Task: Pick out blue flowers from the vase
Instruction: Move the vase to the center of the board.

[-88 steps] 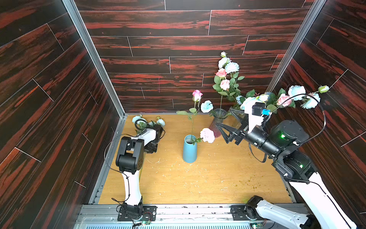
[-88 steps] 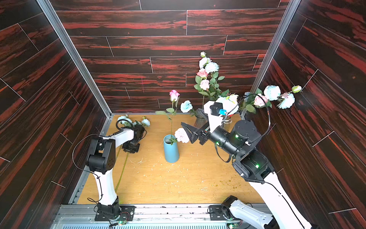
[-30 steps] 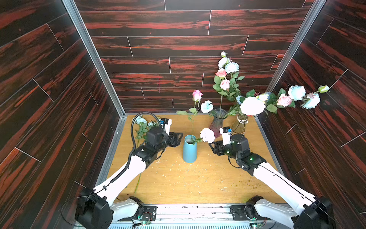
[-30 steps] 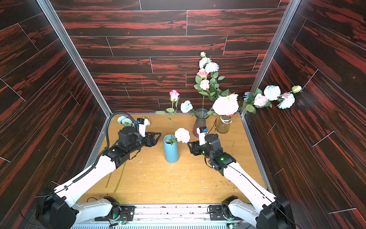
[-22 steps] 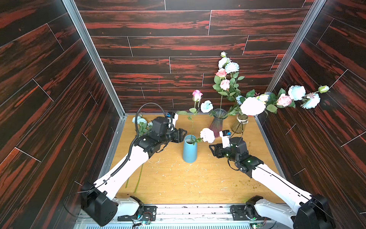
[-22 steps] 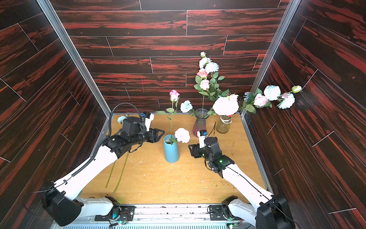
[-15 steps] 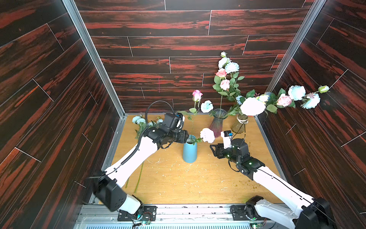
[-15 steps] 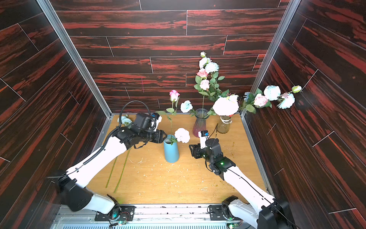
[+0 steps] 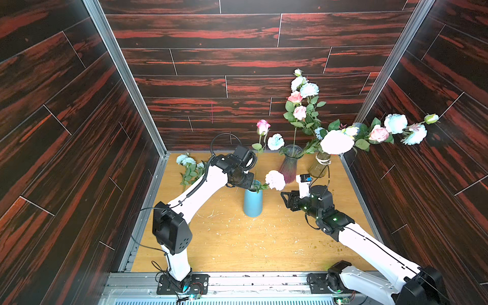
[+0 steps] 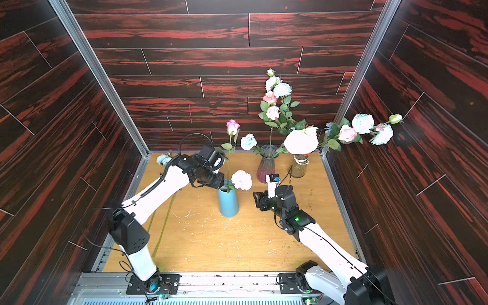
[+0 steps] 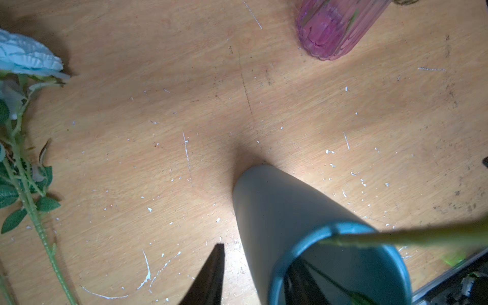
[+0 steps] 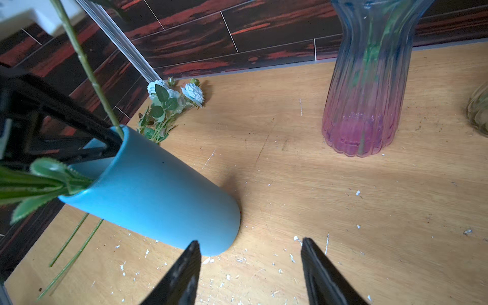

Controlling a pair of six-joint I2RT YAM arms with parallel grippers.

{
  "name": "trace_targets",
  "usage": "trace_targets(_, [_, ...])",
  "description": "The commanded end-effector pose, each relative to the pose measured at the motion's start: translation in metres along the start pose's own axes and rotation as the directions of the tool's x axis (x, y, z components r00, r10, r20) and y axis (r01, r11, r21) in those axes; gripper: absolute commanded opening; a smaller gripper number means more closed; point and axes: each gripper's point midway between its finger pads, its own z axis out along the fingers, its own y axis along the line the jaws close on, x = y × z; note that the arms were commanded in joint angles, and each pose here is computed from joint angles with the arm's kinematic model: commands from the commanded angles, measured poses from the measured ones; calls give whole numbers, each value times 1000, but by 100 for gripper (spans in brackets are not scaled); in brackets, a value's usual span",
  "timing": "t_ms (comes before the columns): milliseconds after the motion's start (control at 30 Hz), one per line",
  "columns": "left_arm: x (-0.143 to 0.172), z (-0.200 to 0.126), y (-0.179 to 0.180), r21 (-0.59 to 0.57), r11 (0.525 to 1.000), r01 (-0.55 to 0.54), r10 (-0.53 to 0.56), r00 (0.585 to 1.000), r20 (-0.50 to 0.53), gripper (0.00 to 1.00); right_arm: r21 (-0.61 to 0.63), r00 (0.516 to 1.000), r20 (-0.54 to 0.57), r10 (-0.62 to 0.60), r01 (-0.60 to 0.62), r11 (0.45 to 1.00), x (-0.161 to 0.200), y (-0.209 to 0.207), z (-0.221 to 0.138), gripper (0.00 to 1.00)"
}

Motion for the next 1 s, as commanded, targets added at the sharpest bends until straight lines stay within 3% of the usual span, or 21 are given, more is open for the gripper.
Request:
trace_targets(0, [9, -2, 1, -13, 1000, -27, 26, 997, -69, 35, 4, 1000, 14, 8, -8, 1000, -2, -1, -1, 63])
trace_targets(167, [13, 8, 3, -18, 998, -59, 57, 992, -116, 29, 6, 1000, 11, 8, -8, 1000, -1, -2, -1, 63])
trace_targets(433, [4, 14, 17, -78, 995, -63, 53, 991, -123, 1, 5, 1000, 12, 8, -8, 1000, -1, -1, -1, 63])
trace_targets(533, [-6, 11, 30, -113, 993, -43, 33, 996, -88, 0, 6, 1000, 15, 8, -8, 1000, -1, -2, -2, 63])
trace_targets(667, [-24, 1, 63, -244, 969, -27, 19, 999, -35, 0, 5, 1000, 14, 8, -8, 1000, -1, -1, -2, 63])
trace_targets(967, [-88, -30, 140, -430, 902, 26, -11, 999, 39, 0, 7, 1000, 9, 9, -9, 1000, -1, -2, 0, 63])
